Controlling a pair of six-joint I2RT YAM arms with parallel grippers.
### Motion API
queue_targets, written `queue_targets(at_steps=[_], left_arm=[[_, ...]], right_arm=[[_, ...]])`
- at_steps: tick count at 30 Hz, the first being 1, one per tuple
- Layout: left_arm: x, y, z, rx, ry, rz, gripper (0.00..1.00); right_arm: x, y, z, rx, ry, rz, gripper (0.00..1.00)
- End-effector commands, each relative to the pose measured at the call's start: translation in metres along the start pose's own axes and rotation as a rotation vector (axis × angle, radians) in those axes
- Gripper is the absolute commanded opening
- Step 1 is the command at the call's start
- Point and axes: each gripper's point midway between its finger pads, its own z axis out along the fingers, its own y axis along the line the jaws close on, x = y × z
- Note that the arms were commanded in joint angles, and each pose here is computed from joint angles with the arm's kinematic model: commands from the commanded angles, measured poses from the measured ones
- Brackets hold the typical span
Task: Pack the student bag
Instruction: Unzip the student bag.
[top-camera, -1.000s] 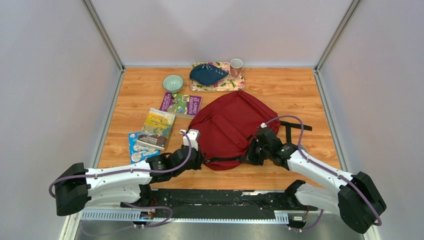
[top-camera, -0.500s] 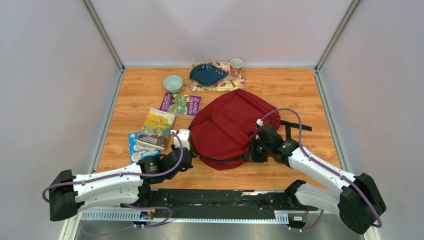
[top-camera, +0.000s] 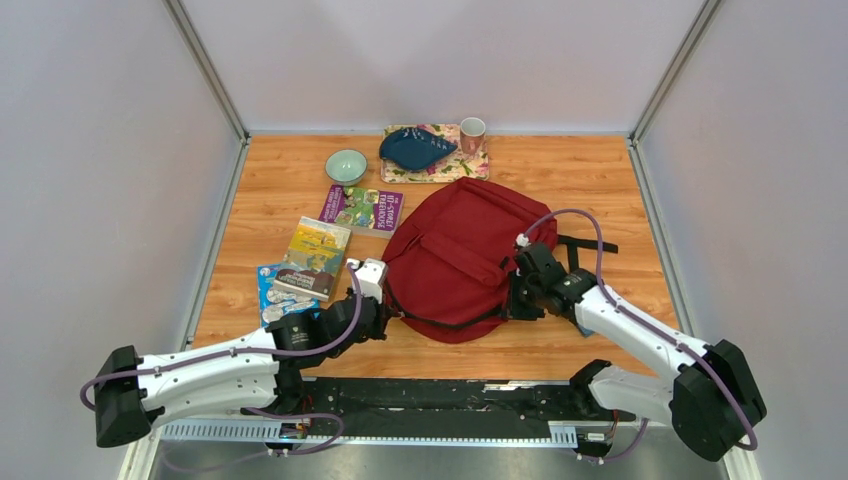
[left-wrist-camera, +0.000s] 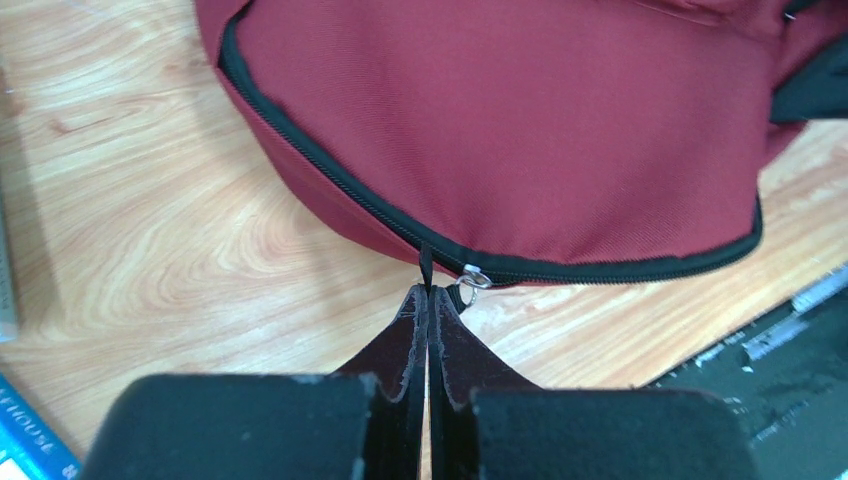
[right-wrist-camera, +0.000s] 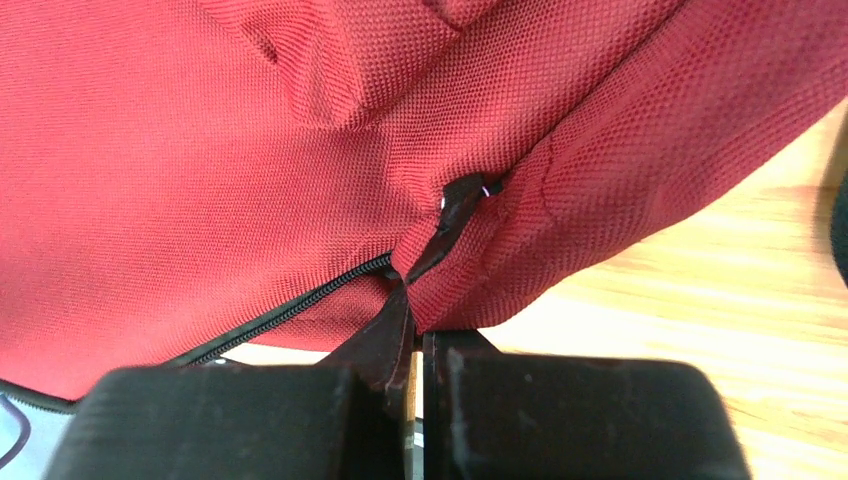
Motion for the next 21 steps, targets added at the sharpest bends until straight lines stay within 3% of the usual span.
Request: queue_targets(at_steps=[1,6,15,18,21], left_arm=[[0.004,-0.021,-0.004,0.136,0.028,0.045,0.0],[0.022,-0.056,-0.01,0.276,0.079,0.063,0.0],[0.029,-0.089,-0.007,0.332,0.093,0.113,0.0],[0.021,-0.095,0.001,0.325,0.052,0.093,0.0],[0.014,-0.099,0.007,0.305,0.025,0.085,0.0]], right_arm=[[-0.023,-0.011,-0.004,0.096,-0.056,-0.024,0.0],[-0.03,-0.019,-0.001,0.168,-0.059,-0.024,0.0],[-0.073,-0.013,0.003,0.24,-0.117,-0.093,0.0],[-0.087,-0.008,0.006,0.256,-0.135,-0.092,0.07],[-0.088,-0.014,0.001,0.301,-0.126,-0.062,0.25]])
